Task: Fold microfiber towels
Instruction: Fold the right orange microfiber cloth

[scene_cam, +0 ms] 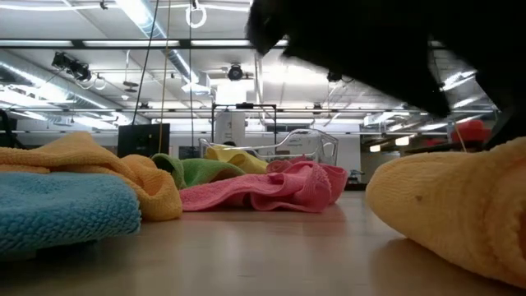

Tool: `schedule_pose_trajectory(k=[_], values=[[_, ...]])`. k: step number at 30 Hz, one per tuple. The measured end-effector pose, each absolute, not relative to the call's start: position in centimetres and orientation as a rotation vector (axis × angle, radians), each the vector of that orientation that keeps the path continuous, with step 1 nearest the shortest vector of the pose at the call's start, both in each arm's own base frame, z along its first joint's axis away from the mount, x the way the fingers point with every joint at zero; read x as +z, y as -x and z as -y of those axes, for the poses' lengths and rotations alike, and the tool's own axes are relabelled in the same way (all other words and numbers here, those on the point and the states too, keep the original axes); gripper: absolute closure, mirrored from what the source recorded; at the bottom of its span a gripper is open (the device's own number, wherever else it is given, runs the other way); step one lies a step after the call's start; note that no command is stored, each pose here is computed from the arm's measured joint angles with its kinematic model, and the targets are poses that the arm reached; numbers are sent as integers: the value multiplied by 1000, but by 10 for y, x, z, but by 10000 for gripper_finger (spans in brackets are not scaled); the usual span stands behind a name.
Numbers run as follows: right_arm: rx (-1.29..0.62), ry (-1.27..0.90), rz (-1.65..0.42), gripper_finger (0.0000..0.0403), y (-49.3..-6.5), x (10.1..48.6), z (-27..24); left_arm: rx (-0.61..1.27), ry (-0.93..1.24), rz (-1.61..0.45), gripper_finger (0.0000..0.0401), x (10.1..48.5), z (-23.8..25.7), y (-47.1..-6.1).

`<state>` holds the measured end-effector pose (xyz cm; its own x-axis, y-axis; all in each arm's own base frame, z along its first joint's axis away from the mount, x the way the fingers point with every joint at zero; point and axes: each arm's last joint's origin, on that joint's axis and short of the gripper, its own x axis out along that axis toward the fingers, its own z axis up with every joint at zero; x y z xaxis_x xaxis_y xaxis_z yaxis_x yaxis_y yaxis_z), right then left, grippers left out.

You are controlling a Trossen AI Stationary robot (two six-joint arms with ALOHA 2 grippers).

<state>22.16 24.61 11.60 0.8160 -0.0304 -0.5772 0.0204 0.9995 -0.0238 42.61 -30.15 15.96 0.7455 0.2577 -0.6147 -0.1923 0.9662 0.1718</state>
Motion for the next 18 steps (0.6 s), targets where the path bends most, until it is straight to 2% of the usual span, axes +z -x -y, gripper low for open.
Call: schedule_pose_trajectory(k=[4, 9, 18], values=[[-20, 14, -621, 203, -222, 116, -246, 308, -51, -713, 231, 155, 291, -428], [-22, 6, -621, 203, -222, 116, -246, 267, -8, -742, 240, 134, 290, -437], [-20, -6, -632, 203, -221, 115, -246, 239, 14, -758, 208, 125, 291, -440]])
